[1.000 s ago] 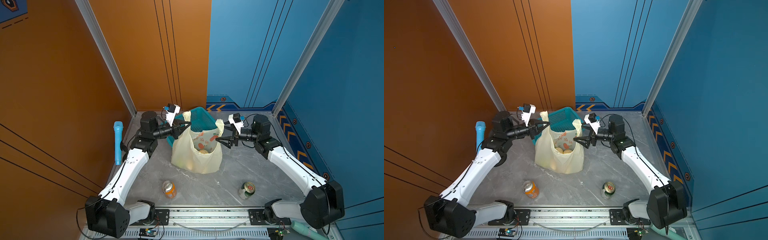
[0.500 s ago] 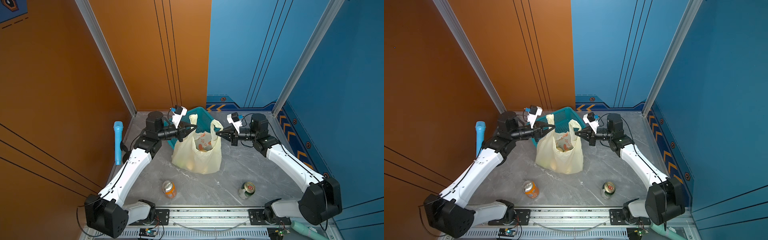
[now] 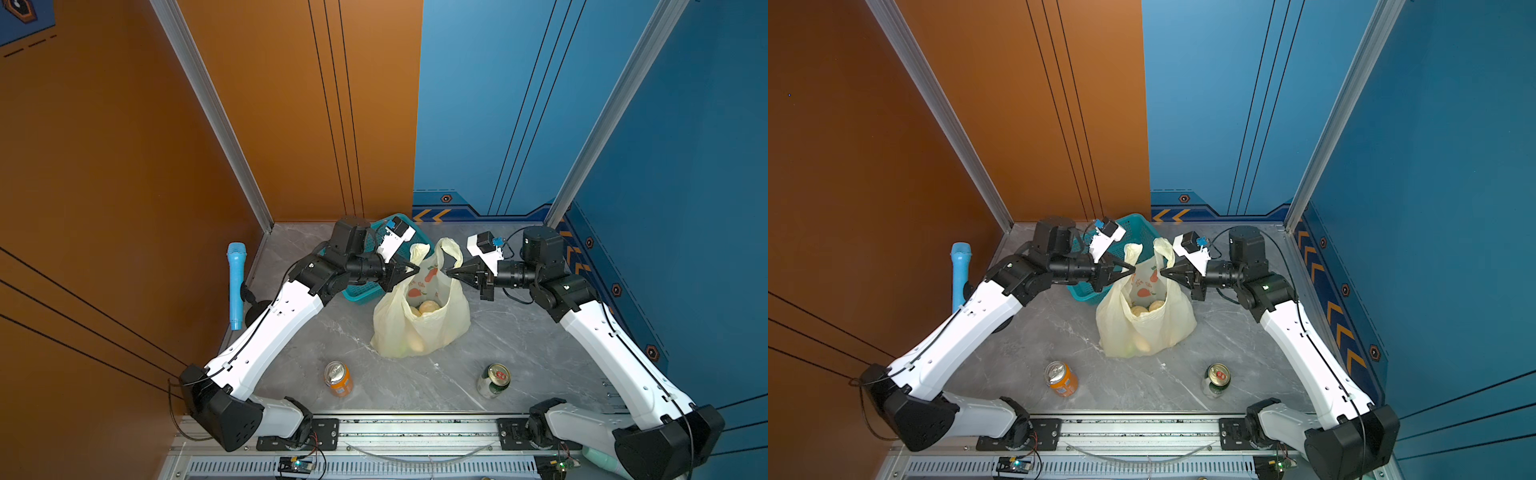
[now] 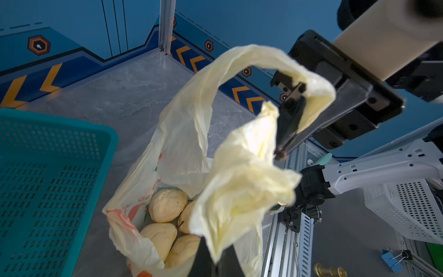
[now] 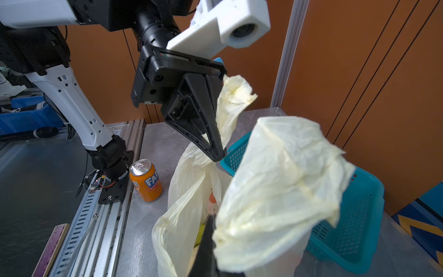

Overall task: Place the pears into plastic bags & tie knots
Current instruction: Tie the plastic bag at the center of the board.

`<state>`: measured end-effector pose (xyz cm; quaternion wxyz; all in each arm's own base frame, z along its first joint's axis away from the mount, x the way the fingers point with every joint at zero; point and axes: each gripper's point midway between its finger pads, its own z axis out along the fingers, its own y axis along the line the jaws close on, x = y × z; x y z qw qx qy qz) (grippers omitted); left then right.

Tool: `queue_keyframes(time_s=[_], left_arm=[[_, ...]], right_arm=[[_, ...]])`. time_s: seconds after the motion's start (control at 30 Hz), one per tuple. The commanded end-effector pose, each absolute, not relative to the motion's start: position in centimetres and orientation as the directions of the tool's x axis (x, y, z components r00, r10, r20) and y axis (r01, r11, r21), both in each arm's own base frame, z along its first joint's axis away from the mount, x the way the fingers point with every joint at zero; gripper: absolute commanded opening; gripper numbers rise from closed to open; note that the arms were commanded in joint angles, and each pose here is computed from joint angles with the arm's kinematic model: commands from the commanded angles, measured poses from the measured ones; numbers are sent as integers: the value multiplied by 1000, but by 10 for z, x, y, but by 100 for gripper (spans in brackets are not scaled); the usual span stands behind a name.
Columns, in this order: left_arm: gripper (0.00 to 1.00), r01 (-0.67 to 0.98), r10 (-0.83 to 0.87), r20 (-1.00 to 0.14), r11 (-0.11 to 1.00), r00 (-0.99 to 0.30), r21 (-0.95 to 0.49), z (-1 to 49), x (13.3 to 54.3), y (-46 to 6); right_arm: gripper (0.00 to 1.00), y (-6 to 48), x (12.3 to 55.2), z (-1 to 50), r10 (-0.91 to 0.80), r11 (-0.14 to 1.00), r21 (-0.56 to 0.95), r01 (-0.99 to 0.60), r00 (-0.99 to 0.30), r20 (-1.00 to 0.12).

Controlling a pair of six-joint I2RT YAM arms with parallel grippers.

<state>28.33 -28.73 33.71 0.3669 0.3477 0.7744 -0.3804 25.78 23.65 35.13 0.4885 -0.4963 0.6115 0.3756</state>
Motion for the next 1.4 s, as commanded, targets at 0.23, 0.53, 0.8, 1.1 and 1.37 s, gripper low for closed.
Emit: queue_keyframes(time_s=[0.23, 0.53, 0.8, 1.1, 1.37], left_arm=[[0, 784, 299, -808, 549, -508, -290, 323, 292, -267], [0, 767, 251, -826, 570, -505, -296, 329, 303, -259], [0, 773, 244, -830, 557, -502, -305, 332, 305, -262], [0, 787, 243, -835, 534, -493, -309, 334, 305, -269], [0, 790, 244, -839, 533, -487, -304, 334, 307, -272]], right_arm=[[79, 204, 288, 339, -184, 414, 82, -907, -172, -968], [83, 182, 290, 332, -83, 488, 123, -864, -186, -979], [90, 169, 286, 336, -32, 539, 103, -836, -143, -989], [98, 197, 323, 337, 44, 542, 146, -828, -146, -988], [57, 234, 358, 337, 27, 509, 124, -851, -129, -991]])
